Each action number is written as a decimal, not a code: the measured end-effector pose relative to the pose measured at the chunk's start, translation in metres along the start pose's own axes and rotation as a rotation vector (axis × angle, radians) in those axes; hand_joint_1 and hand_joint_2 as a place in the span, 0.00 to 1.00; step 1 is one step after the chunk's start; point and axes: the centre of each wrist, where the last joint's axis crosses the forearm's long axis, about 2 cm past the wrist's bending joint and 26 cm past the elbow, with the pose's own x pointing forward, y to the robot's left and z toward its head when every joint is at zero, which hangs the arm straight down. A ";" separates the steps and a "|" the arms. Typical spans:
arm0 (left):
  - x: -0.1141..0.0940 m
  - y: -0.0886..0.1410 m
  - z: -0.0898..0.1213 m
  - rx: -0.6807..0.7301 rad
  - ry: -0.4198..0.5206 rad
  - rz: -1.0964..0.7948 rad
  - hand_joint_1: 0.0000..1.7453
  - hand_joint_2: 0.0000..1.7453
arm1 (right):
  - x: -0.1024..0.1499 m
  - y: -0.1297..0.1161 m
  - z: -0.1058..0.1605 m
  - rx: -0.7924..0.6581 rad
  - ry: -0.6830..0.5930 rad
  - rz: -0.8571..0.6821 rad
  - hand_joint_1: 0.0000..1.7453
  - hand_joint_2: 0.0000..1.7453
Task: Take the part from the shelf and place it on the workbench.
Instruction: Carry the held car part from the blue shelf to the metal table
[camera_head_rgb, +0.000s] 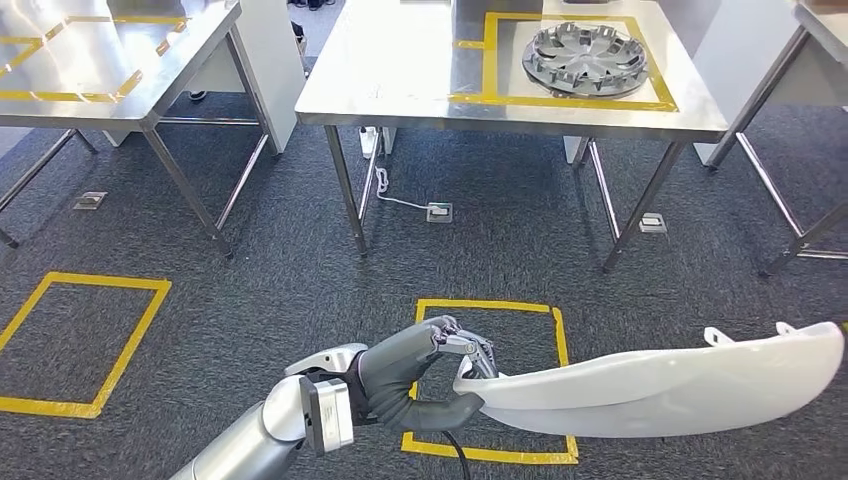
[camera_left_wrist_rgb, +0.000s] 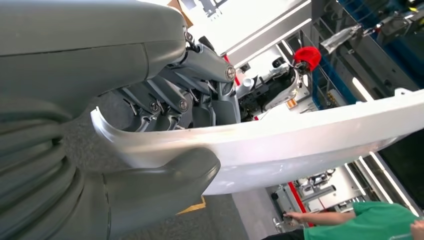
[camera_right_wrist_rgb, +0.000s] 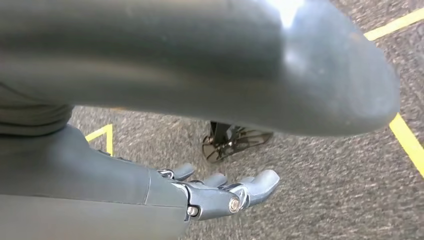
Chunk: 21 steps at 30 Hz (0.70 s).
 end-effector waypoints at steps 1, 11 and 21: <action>0.000 0.000 0.000 0.000 0.000 -0.001 1.00 1.00 | 0.000 0.000 0.000 0.000 -0.001 -0.004 0.00 0.00; 0.002 0.000 -0.004 0.000 -0.004 -0.010 1.00 1.00 | 0.005 0.001 -0.001 -0.006 0.018 -0.065 0.00 0.00; 0.003 0.000 -0.005 -0.002 -0.002 -0.014 1.00 1.00 | 0.006 0.001 -0.001 -0.018 -0.016 -0.111 0.00 0.00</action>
